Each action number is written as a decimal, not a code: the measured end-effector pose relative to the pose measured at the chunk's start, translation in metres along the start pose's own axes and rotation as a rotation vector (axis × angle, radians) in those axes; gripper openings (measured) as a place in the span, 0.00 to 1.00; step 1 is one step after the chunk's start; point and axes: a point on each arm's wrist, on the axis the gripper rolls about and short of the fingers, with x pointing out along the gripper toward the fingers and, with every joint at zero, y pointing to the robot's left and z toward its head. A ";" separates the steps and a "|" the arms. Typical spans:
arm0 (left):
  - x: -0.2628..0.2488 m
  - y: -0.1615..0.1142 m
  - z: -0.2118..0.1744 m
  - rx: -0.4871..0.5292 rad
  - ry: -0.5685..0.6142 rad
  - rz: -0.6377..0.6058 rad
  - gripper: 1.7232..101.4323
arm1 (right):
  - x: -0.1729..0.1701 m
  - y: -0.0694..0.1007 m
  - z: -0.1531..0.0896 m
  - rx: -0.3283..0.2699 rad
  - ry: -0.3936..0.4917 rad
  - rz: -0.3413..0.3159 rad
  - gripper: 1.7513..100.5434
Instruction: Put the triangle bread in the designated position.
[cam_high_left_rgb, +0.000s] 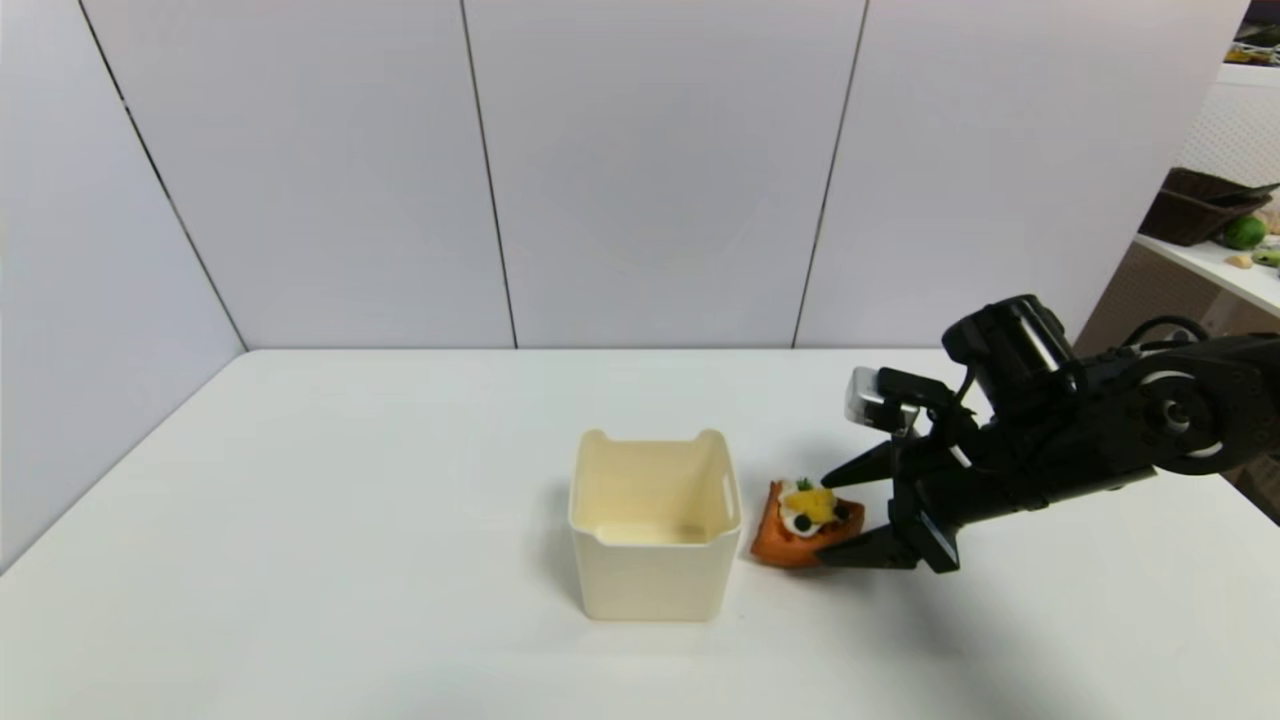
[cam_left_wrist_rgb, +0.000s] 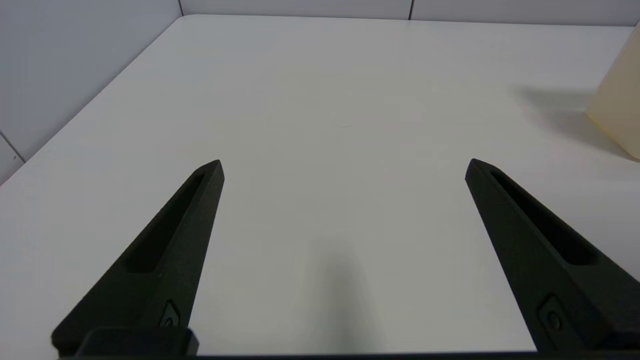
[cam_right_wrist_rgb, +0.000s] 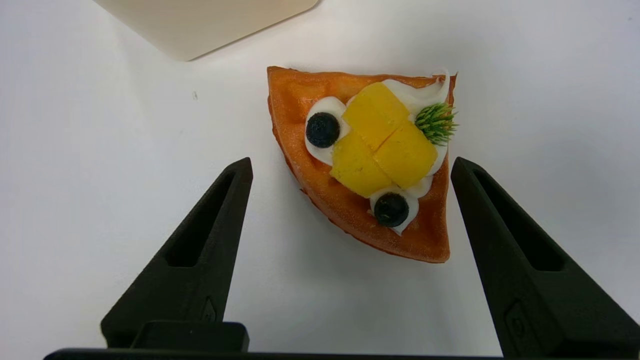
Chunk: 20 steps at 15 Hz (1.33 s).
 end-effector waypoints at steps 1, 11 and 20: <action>0.000 0.000 0.000 0.000 0.000 0.000 0.96 | -0.003 0.002 0.001 -0.002 -0.003 -0.002 0.81; 0.000 0.000 0.000 0.000 0.000 0.000 0.96 | -0.109 0.046 0.020 0.202 0.065 -0.367 0.93; 0.000 0.000 0.000 0.000 0.000 0.000 0.96 | -0.204 0.169 -0.034 0.430 -0.163 -1.020 0.96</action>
